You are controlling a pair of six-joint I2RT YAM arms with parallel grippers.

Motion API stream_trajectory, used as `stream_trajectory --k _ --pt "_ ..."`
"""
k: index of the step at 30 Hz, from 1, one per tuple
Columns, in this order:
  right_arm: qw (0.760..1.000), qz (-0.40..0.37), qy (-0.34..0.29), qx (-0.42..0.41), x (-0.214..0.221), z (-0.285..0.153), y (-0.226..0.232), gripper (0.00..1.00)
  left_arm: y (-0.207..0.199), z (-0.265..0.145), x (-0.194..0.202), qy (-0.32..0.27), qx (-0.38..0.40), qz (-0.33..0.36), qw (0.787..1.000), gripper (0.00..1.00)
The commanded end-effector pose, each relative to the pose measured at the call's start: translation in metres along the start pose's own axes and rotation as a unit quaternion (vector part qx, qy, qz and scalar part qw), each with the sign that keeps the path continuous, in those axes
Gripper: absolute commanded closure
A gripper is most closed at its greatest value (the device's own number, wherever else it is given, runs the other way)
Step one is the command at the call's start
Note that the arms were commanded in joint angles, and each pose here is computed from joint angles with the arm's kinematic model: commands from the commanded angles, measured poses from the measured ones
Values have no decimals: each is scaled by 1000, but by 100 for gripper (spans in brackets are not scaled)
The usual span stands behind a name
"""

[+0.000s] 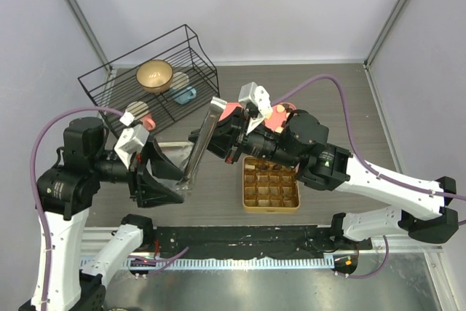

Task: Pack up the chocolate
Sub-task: Adjust the clamp.

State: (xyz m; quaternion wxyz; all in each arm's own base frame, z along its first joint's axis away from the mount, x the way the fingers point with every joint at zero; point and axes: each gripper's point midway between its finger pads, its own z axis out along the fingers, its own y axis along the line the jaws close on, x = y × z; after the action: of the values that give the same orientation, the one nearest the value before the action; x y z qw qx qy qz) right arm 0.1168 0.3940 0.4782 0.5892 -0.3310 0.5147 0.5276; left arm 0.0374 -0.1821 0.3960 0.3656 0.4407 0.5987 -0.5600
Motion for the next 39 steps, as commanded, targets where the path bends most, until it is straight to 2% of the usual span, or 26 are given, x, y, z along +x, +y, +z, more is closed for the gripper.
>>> stream_trajectory --k 1,3,4,5,7,8,11,14,15,16,17,18,19,21,26,27,31,39 --pt "999 -24 -44 -11 -37 4 4 99 -14 2 -10 -17 43 -4 999 50" --pt "998 -25 -49 -11 -37 8 3 99 -18 2 -7 -18 59 -34 998 62" --pt "998 -24 -51 -13 -37 10 4 99 -17 2 -12 -22 62 -15 998 69" --pt "998 -19 -53 -15 -37 11 4 99 -17 2 -12 -22 68 -18 997 83" --pt "998 -13 -62 -16 -37 13 4 99 -20 2 -12 -22 73 -17 997 98" --pt "998 -11 -64 -16 -36 14 4 99 -21 2 -12 -22 74 -13 997 100" --pt "999 -4 -50 -12 -28 15 3 97 -25 1 -16 -23 76 -6 997 100" --pt "999 -4 -34 -8 -24 8 2 72 -30 -1 -25 -25 84 16 996 100" --pt "1000 -5 -29 -11 -23 2 3 56 -32 -1 -28 -25 87 20 996 100" --pt "1000 -8 -24 -8 -22 -2 2 51 -35 -2 -29 -21 92 0 996 100" --pt "1000 -8 -1 -3 -8 -7 0 46 -37 -3 -36 -23 94 34 995 100" --pt "1000 -11 6 -1 -5 -12 -1 37 -38 -3 -38 -22 96 36 995 100" --pt "1000 -17 10 -3 -7 -20 0 32 -42 -4 -39 -19 99 17 995 100" --pt "999 -23 46 -1 8 -33 -1 25 -41 -4 -40 -17 102 32 994 100" --pt "991 -59 112 -49 12 -59 13 19 -32 -2 -32 -14 102 8 995 100" --pt "991 -60 103 -54 -2 -60 17 17 -27 -1 -26 -16 99 -2 995 100" --pt "987 -82 116 -71 -14 -61 21 7 -9 3 -14 -33 73 -17 997 100" --pt "978 -43 168 -119 6 -44 6 2 2 5 -16 -48 49 -10 998 100"
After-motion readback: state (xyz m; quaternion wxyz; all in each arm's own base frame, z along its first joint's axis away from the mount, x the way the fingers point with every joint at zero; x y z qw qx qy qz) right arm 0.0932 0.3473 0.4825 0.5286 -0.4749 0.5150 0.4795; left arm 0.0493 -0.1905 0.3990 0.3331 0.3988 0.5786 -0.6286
